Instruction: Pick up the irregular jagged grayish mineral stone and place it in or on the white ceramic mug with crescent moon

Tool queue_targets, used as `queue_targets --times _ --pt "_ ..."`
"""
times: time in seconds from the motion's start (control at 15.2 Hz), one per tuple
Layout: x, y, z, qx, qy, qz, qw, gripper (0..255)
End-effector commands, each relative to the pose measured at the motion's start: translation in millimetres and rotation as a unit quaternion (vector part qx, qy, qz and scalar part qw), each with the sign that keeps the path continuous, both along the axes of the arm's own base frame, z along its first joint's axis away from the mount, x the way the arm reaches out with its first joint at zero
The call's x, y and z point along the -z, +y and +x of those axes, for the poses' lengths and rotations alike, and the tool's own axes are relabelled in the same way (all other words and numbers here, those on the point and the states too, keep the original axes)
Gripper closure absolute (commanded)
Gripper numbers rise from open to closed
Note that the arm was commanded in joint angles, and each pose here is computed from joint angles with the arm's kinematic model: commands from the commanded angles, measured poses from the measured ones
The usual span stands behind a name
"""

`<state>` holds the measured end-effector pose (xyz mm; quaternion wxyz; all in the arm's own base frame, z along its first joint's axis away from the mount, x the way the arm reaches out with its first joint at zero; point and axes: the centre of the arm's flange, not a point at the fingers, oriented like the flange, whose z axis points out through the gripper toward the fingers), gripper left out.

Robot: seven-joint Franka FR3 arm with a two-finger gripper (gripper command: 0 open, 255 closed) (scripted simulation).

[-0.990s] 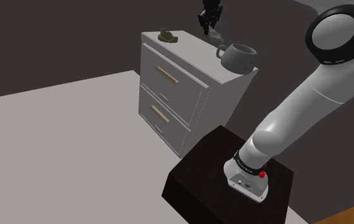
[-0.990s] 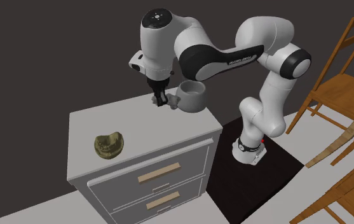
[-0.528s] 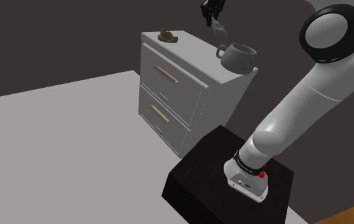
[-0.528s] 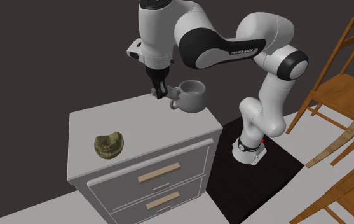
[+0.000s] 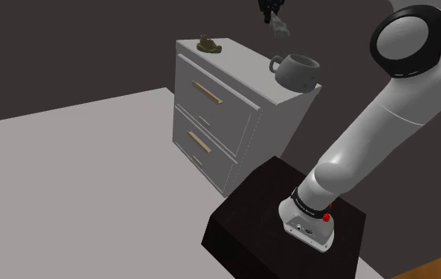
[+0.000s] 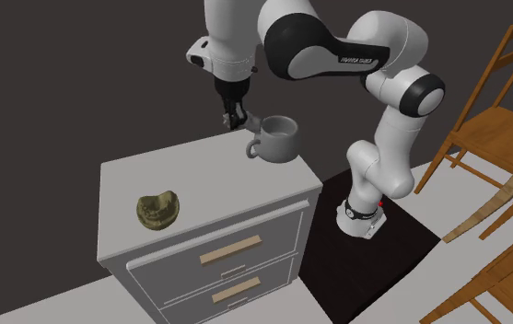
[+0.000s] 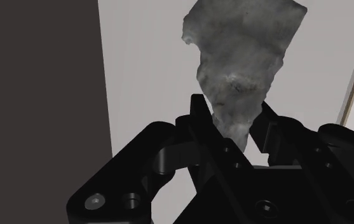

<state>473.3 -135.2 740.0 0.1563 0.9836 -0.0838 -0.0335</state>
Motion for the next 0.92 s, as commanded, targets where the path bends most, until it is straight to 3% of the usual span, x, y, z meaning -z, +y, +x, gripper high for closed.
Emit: queue_targets --times 0.0,0.46,0.86 --pt "-0.9 -4.2 -23.8 0.0 -0.001 0.0 1.0 255" --pt "-6.1 -24.9 -120.3 0.0 -0.001 0.0 1.0 255" --pt "25.6 -24.9 -120.3 0.0 -0.001 0.0 1.0 255"
